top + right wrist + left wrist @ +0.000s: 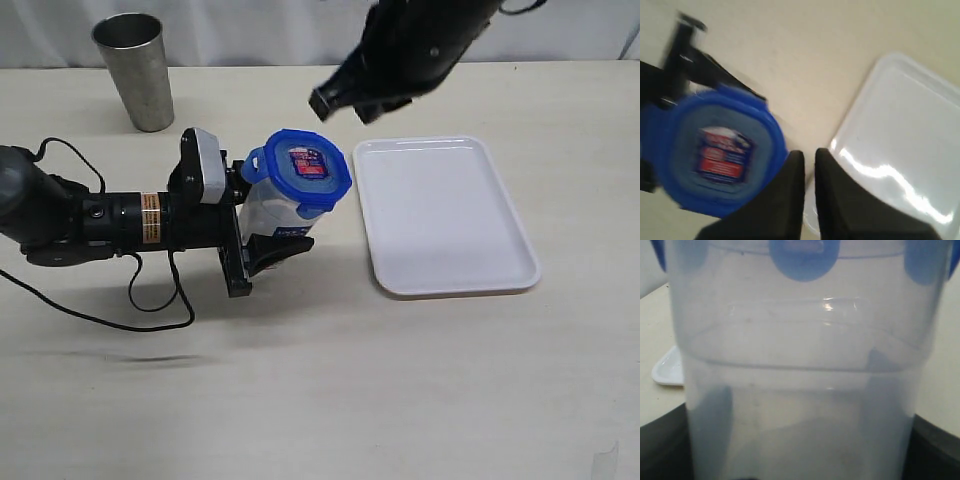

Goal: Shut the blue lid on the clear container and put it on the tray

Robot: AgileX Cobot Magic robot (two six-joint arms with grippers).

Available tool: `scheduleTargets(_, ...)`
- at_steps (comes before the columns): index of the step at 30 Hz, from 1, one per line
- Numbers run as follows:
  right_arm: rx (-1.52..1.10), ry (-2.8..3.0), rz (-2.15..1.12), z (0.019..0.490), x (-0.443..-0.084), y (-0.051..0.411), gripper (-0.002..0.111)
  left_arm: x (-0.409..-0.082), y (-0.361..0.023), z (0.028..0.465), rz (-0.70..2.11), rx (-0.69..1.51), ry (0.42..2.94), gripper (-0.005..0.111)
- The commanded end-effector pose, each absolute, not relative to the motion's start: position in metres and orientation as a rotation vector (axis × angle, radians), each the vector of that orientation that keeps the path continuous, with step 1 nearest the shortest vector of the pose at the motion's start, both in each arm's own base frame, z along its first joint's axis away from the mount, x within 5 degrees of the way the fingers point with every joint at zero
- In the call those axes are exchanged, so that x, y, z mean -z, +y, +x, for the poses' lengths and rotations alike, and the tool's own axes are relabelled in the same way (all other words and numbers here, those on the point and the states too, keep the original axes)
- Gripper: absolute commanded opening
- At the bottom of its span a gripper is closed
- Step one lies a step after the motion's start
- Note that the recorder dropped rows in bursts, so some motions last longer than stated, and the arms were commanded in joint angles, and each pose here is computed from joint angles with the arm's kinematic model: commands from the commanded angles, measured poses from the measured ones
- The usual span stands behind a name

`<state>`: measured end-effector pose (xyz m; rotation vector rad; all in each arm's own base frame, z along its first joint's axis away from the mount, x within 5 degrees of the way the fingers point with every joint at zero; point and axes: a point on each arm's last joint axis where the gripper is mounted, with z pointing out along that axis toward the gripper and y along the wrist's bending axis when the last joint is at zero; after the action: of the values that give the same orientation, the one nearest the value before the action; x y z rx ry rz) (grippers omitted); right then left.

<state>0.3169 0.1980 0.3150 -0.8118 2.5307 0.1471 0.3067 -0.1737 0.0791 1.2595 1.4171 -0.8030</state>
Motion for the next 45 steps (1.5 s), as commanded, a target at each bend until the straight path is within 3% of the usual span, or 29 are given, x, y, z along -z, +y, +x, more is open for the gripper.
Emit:
scheduleTargets(1, -0.377, 2.419, -0.849, 0.301, -0.355, 0.212, 0.034, -0.088, -0.175, 0.308, 1.214, 0.824, 1.376, 0.000)
scheduleTargets(3, -0.331, 2.444, -0.832, 0.295, -0.353, 0.220, 0.037, -0.088, -0.175, 0.308, 1.214, 0.824, 1.376, 0.000)
scheduleTargets(7, 0.020, 2.335, -0.802, 0.270, -0.352, 0.257, 0.037, -0.088, -0.175, 0.309, 1.212, 0.824, 1.377, 0.000)
scheduleTargets(11, 0.128, 2.421, -0.828, 0.256, -0.332, 0.293, 0.037, -0.088, -0.175, 0.309, 1.212, 0.824, 1.377, 0.000)
scheduleTargets(16, 0.171, 2.478, -0.854, 0.271, -0.311, 0.323, 0.039, -0.087, -0.175, 0.308, 1.215, 0.823, 1.378, 0.000)
scheduleTargets(20, 0.129, 2.516, -0.869, 0.271, -0.302, 0.331, 0.045, -0.088, -0.175, 0.308, 1.213, 0.827, 1.373, 0.000)
scheduleTargets(45, 0.320, 2.558, -0.902, 0.279, -0.254, 0.332, 0.038, -0.088, -0.175, 0.309, 1.206, 0.825, 1.375, 0.000)
